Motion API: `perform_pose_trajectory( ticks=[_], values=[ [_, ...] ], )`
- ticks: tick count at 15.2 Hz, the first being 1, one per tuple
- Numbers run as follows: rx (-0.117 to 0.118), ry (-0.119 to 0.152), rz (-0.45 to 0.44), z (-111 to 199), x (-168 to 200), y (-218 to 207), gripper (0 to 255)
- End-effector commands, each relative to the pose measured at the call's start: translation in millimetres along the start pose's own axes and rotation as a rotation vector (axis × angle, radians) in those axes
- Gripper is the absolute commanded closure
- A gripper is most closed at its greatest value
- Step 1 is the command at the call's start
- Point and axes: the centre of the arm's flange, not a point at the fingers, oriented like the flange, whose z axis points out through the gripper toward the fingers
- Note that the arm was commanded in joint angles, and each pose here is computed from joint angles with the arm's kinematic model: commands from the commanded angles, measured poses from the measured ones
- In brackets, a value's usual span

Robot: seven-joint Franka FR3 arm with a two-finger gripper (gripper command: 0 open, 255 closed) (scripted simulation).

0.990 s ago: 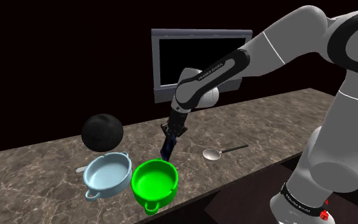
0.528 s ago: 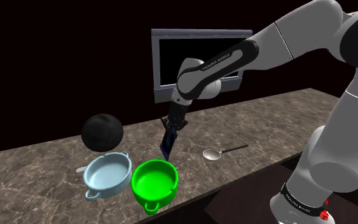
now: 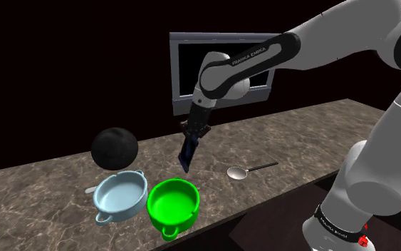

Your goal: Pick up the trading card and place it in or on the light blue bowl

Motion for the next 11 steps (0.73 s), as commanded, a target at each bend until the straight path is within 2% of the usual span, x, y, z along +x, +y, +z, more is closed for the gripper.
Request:
perform_pose_trajectory(
  ticks=[1,10,11],
  values=[
    [0.000,0.000,0.000,-11.1,-1.0,-2.4,255],
    [0.000,0.000,0.000,-54.7,-3.5,-16.6,255],
    [0.000,0.000,0.000,-52.4,-4.5,-29.5,255]
  ],
)
